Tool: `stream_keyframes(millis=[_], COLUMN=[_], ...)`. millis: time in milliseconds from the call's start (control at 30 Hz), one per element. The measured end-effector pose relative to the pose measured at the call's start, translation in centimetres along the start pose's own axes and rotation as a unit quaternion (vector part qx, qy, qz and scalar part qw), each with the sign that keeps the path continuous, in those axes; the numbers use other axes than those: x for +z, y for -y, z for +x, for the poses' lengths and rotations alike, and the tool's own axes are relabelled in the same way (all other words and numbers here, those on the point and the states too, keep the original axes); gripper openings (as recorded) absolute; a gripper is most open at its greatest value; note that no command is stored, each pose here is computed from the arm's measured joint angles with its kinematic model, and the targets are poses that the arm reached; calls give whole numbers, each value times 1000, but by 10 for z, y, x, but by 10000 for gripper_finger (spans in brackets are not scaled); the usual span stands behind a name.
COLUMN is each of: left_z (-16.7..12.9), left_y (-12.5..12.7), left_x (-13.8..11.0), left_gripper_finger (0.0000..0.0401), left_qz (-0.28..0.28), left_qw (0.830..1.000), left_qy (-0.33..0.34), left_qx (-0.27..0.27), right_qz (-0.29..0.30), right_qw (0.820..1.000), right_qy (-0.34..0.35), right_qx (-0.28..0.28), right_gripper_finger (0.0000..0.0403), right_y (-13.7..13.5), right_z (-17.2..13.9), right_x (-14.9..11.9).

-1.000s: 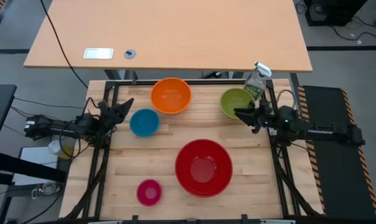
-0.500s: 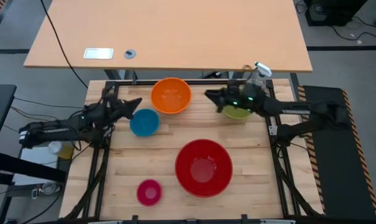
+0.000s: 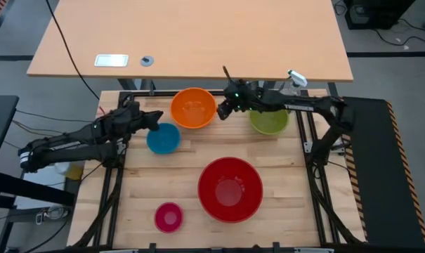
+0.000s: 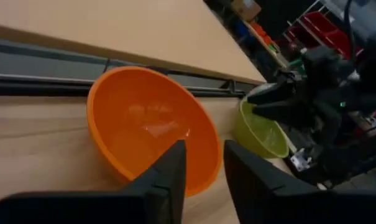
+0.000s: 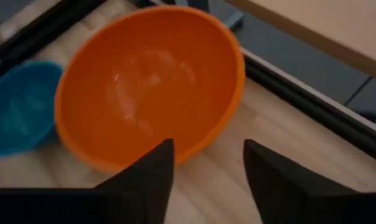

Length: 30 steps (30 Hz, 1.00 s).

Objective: Nest bowls inside each other
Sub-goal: Stack the orange bowl on top of the red bowl

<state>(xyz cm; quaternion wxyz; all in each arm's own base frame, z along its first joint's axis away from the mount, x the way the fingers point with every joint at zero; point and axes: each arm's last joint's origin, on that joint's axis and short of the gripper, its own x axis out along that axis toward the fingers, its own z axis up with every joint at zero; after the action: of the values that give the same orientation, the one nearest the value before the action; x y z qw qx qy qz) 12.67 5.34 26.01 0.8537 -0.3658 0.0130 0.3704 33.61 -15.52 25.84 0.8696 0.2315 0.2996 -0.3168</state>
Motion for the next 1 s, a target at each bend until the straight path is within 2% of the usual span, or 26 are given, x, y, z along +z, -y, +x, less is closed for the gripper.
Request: stream_keyframes(millis=[100, 200, 367, 567, 1000], left_z=[3, 6, 14, 17, 16], left_y=[-1, -2, -6, -8, -8], left_x=[0, 1, 0, 2, 1], left_gripper_finger=[148, 175, 212, 222, 217], left_qz=[-6, -7, -10, -14, -15], left_qw=[1000, 999, 998, 998, 998], left_qy=[-7, -8, -11, -6, -17], left_qx=[19, 30, 57, 67, 56], right_qz=[33, 42, 47, 46, 38], right_qw=[999, 999, 998, 996, 994], right_qy=[-14, -30, -51, -73, -98], right_qx=[3, 4, 12, 11, -26], right_gripper_finger=[243, 274, 285, 254, 129], right_y=[10, 19, 24, 20, 16], right_z=[16, 33, 61, 85, 109], right_x=[6, 9, 13, 17, 13])
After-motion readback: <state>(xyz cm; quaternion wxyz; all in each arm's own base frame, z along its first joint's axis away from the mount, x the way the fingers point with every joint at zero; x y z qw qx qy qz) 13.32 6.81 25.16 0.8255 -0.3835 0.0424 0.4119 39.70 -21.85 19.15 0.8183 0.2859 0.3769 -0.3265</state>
